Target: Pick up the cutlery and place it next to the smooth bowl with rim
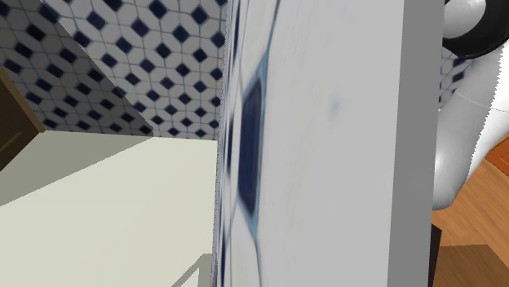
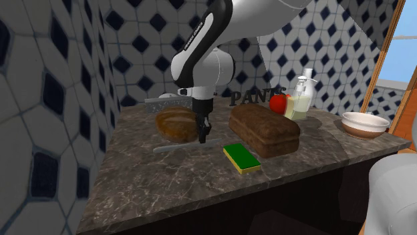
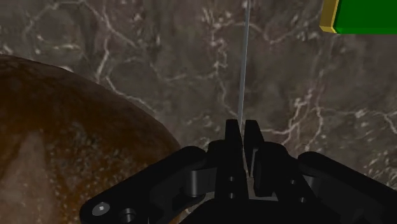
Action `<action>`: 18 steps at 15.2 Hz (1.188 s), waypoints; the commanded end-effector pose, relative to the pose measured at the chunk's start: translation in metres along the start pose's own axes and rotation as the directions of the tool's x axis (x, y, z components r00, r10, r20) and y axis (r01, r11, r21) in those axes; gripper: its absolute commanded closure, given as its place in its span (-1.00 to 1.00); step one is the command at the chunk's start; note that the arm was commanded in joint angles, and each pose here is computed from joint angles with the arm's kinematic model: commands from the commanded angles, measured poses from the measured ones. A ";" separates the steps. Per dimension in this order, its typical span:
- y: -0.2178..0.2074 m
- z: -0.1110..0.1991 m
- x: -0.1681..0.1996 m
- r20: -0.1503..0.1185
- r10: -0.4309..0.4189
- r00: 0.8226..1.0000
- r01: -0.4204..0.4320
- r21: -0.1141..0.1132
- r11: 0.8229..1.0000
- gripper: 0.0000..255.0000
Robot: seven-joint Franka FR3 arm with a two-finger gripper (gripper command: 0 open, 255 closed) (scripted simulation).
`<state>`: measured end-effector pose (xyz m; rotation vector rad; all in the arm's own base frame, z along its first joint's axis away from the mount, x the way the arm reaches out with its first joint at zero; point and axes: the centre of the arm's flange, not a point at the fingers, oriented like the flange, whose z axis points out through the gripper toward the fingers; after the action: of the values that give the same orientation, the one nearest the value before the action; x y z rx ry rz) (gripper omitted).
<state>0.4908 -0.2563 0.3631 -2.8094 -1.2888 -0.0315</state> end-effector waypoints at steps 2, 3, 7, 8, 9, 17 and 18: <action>0.000 -0.016 0.001 0.000 0.000 1.000 0.000 0.000 1.000 1.00; -0.001 -0.022 0.001 0.000 0.000 1.000 0.000 0.000 1.000 1.00; -0.001 -0.043 0.002 0.000 0.000 1.000 0.000 0.000 1.000 1.00; -0.002 -0.048 0.002 0.000 0.000 1.000 0.000 0.000 1.000 1.00; -0.002 -0.053 0.002 0.000 0.000 1.000 0.000 0.000 1.000 1.00; -0.003 -0.095 0.004 0.000 0.000 1.000 0.000 0.000 1.000 1.00; -0.004 -0.101 0.004 0.000 0.000 1.000 0.000 0.000 1.000 1.00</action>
<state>0.4911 -0.2573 0.4580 -2.8096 -1.2888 -0.0318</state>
